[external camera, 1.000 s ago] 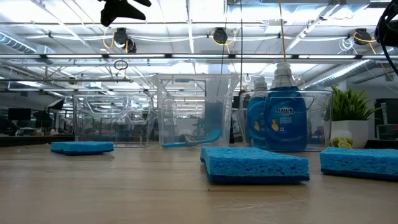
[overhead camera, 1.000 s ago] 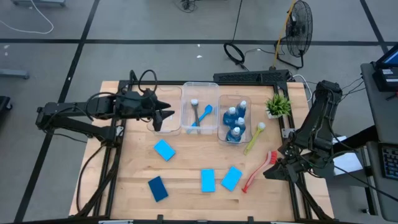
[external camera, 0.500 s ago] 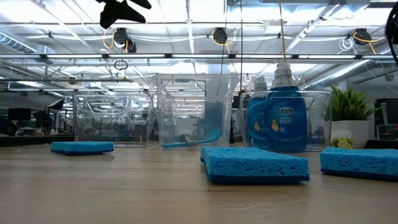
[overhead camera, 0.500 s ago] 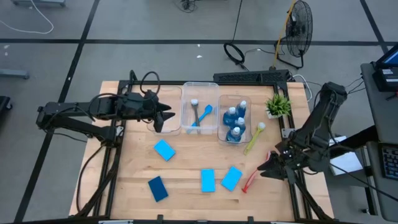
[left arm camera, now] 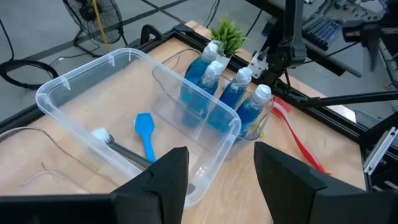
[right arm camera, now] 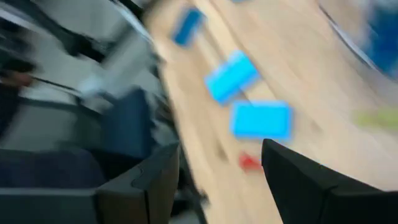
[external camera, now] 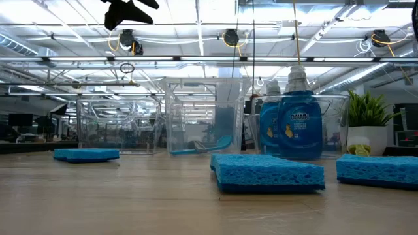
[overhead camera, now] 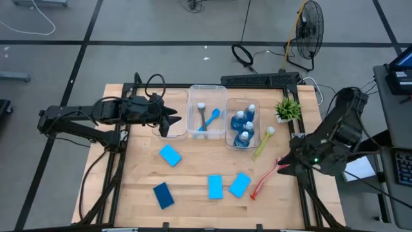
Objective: Pick & Place Kitchen Sink Supplies
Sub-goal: Put the red dish brush into the white transparent bin
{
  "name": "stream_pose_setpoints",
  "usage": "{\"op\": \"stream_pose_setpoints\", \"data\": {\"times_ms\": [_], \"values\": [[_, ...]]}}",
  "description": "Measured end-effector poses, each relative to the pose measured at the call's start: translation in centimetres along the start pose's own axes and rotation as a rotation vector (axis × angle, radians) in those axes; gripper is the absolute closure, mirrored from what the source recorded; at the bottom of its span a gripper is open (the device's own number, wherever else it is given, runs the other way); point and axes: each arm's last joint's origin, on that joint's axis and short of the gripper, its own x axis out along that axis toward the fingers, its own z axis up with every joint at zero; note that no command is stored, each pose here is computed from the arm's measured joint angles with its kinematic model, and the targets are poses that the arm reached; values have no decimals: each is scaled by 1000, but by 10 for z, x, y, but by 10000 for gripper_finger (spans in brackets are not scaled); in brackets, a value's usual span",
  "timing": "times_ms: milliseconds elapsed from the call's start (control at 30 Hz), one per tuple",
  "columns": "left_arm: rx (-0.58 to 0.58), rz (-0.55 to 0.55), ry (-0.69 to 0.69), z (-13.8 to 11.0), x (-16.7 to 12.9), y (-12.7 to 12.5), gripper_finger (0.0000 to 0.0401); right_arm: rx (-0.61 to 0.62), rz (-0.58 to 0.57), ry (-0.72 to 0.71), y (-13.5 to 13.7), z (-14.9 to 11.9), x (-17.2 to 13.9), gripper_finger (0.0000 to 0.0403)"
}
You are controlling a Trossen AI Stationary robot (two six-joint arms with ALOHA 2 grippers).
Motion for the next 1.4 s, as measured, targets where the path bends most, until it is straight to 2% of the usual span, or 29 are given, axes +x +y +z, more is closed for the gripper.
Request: {"op": "stream_pose_setpoints", "data": {"times_ms": [167,300,500,700,800,900,1200,1400], "values": [[3,0,0,0,0,0,214,95,-250,227,-8,-5,6,190],[3,0,-1,0,0,0,214,229,-406,329,-17,-15,23,190],[8,15,-8,0,0,0,215,490,-534,406,-35,-33,45,190],[23,16,-9,0,0,0,214,727,-587,336,-55,-49,69,190],[27,13,-8,0,0,0,215,854,-585,310,-66,-58,80,190],[41,12,-7,0,0,-1,215,924,-555,303,-77,-65,90,190],[72,10,0,0,0,0,214,993,-451,315,-90,-73,110,190],[83,9,0,-1,0,0,215,1004,-422,181,-94,-66,113,190]]}}
